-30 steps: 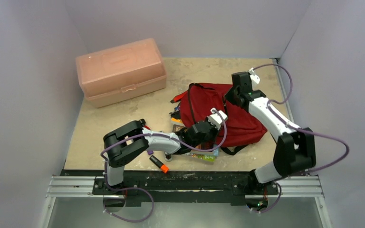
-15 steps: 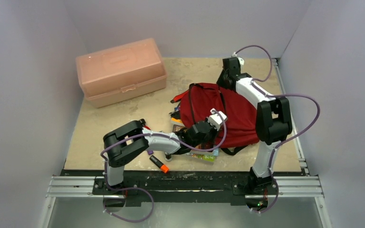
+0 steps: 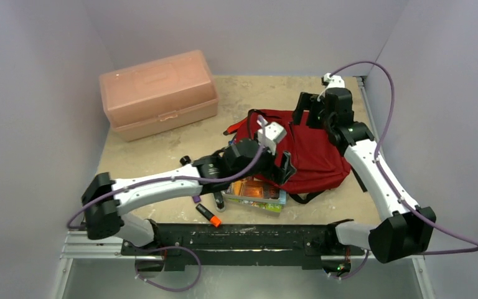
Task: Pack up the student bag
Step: Unzip the student bag at the center of the board, then pick up the student bag at the center of the board, then place the book at the center of the board, then pick up the book from the center of the board.
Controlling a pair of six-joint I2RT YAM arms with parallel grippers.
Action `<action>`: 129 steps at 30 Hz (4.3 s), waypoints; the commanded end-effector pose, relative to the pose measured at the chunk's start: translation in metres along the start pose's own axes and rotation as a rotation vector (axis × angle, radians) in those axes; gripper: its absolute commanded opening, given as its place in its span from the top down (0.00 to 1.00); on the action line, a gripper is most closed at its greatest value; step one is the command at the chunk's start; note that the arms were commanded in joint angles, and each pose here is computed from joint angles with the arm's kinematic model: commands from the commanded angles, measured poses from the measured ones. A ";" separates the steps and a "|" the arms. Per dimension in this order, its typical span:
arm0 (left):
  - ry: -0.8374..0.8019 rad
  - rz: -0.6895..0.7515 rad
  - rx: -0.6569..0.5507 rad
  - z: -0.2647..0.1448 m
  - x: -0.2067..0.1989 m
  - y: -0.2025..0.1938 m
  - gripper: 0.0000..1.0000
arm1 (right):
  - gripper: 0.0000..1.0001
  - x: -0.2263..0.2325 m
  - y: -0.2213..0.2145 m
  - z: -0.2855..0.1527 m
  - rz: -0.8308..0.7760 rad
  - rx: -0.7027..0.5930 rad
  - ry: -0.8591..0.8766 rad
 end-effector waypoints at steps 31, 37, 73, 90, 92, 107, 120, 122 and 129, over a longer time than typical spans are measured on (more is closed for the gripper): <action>0.422 -0.106 -0.130 -0.217 0.115 0.036 0.12 | 1.00 0.108 -0.052 0.002 -0.622 0.054 -0.072; 0.395 -0.100 -0.134 -0.219 0.111 0.032 0.12 | 1.00 0.107 0.060 -0.023 -0.908 -0.271 -0.057; 0.246 -0.023 -0.028 -0.213 0.091 0.027 0.14 | 0.02 -0.126 0.043 -0.002 -0.897 -0.128 -0.528; 0.344 -0.475 0.077 -0.173 0.094 -0.025 0.12 | 0.01 0.012 -0.053 -0.076 0.166 0.150 0.362; 0.369 -0.579 0.075 -0.169 0.098 -0.028 0.09 | 0.01 0.029 -0.085 -0.080 0.275 0.267 0.521; 0.473 -0.872 0.217 -0.091 0.192 -0.058 0.09 | 0.01 0.008 -0.156 -0.049 0.385 0.381 0.443; 0.430 -0.908 0.282 -0.024 0.234 -0.103 0.09 | 0.01 0.009 -0.144 -0.046 0.330 0.362 0.415; 0.392 -0.932 0.267 -0.019 0.231 -0.104 0.12 | 0.01 0.006 -0.146 -0.046 0.327 0.361 0.401; 0.324 -1.044 0.264 -0.012 0.220 -0.107 0.33 | 0.01 0.002 -0.149 -0.043 0.337 0.362 0.378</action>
Point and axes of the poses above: each gripper's point midway between its finger pads, its own z axis out along the fingers, its own x axis along the line the jaws close on, y = z × x, the point moved 3 cm from there along -z, back along the fingers, and after that the axes turned 13 degrees about z, right-handed, at the moved point
